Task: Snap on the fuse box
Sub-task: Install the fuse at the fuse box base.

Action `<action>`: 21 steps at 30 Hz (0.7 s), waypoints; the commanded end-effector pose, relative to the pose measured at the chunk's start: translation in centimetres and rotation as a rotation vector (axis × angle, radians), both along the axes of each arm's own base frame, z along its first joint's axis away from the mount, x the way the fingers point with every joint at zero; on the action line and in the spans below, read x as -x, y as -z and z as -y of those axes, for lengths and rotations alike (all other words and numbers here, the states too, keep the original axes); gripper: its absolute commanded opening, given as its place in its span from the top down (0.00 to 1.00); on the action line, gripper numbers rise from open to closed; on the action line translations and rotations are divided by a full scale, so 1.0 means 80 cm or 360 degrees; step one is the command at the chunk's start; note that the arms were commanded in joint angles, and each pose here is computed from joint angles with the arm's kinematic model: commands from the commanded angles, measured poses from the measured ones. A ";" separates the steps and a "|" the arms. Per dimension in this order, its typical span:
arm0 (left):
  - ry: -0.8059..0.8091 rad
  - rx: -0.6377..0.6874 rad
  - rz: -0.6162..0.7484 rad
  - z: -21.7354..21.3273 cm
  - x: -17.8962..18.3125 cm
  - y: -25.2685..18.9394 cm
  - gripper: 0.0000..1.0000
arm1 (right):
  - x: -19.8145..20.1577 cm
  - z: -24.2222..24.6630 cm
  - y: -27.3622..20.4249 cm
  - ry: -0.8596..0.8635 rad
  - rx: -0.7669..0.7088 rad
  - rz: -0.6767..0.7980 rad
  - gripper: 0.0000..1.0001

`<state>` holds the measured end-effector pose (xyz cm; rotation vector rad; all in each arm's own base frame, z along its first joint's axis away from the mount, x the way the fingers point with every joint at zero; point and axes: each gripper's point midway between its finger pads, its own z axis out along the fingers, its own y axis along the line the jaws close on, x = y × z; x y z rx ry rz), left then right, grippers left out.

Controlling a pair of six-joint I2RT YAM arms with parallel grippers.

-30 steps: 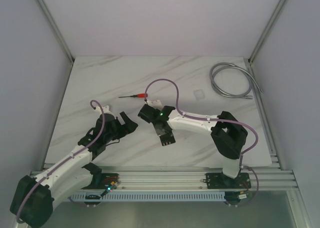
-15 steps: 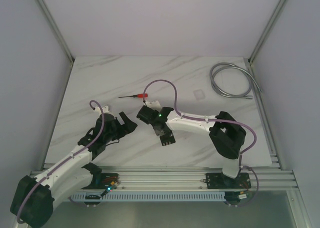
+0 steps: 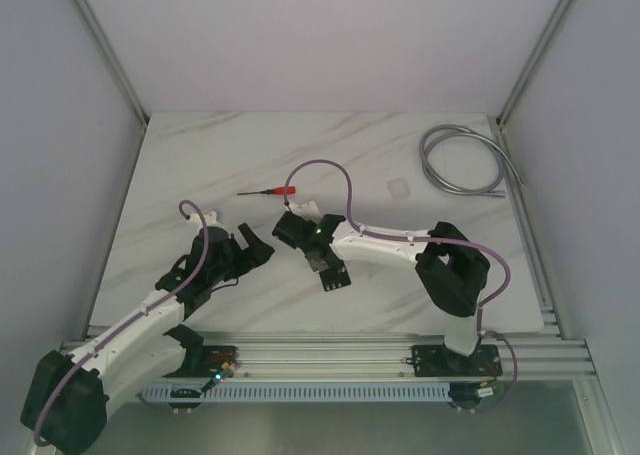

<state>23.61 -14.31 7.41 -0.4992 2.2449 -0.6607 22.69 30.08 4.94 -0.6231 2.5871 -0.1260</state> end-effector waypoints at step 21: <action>-0.0010 0.0010 -0.0010 -0.002 0.004 0.003 0.00 | 0.003 -0.009 0.010 -0.0032 -0.0002 -0.0020 0.87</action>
